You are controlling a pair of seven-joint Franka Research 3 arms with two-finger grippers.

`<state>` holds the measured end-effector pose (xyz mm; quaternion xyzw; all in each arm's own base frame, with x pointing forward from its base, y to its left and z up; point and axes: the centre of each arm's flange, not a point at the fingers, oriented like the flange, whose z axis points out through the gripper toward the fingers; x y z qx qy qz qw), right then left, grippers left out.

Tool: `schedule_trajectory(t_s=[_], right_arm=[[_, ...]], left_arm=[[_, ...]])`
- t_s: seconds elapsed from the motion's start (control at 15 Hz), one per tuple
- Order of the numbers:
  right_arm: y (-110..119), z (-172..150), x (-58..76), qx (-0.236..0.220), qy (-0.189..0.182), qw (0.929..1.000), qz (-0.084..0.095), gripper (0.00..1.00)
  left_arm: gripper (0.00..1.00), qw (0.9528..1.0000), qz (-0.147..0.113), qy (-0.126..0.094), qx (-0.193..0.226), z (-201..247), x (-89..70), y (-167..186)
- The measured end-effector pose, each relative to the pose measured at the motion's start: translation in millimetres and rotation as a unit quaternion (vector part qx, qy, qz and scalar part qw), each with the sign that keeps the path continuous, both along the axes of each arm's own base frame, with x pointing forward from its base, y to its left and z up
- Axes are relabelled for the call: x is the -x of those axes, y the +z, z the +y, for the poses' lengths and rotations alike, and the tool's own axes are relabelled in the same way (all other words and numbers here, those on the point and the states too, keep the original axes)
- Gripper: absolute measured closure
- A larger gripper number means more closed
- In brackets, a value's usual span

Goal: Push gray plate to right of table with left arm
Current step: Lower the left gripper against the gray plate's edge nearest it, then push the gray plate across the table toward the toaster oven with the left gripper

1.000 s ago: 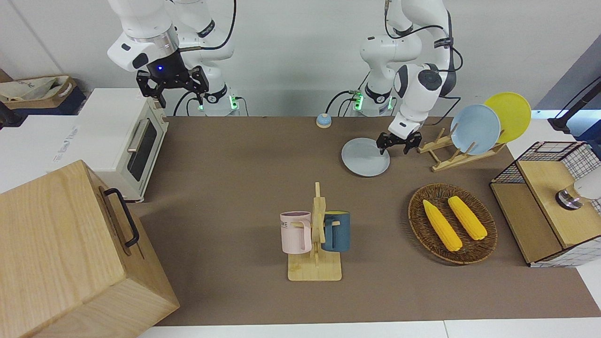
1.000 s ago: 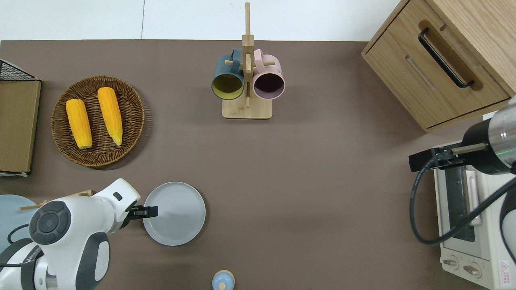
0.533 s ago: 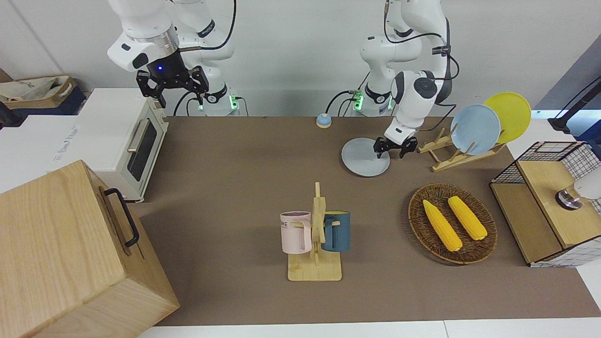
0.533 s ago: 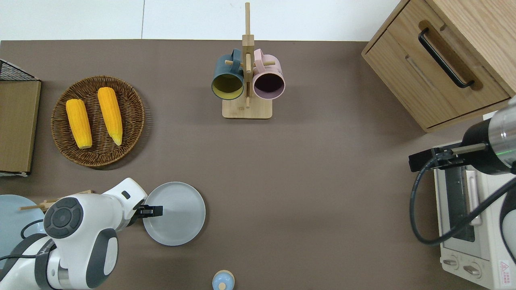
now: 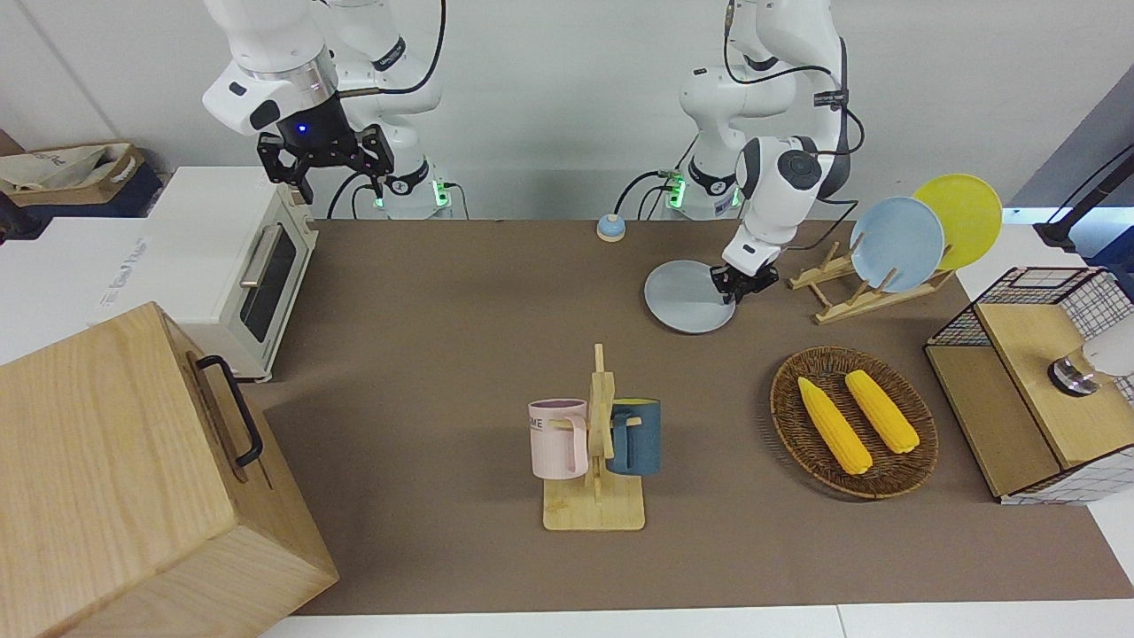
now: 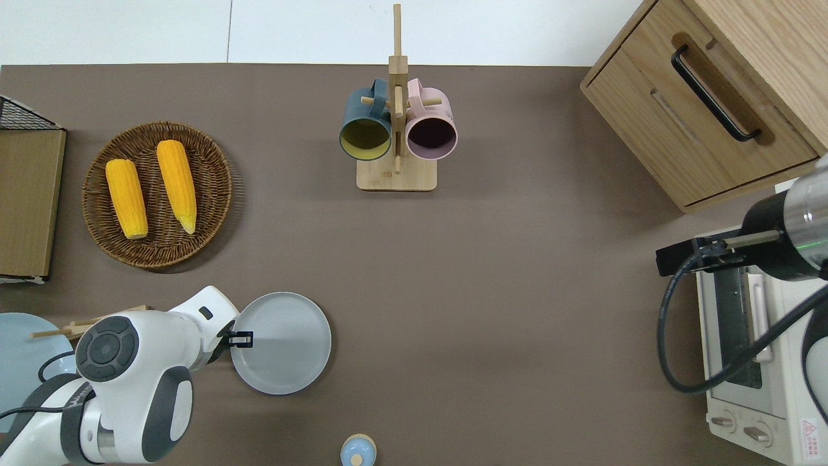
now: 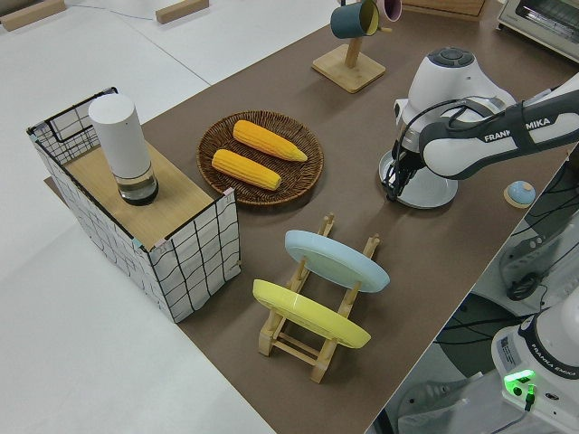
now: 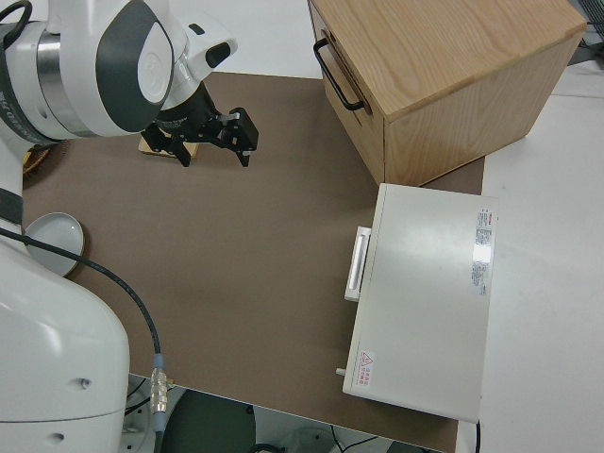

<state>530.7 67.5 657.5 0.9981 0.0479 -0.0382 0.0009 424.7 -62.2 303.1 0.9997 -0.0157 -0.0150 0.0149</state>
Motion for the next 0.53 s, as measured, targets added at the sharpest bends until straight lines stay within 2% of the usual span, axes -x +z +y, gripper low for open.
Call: schedule_trajectory(t_s=[0.07, 0.53], right_arm=[[0.0, 0.0, 0.0, 0.000, 0.000, 1.0000, 0.000, 0.01], [0.0, 0.0, 0.0, 0.000, 0.000, 1.0000, 0.000, 0.01]], left_arm=[[0.95, 1.0000, -0.002, 0.000, 0.001, -0.8, -0.1, 2.0], [0.96, 1.0000, -0.002, 0.004, 0.003, -0.8, -0.2, 2.8]])
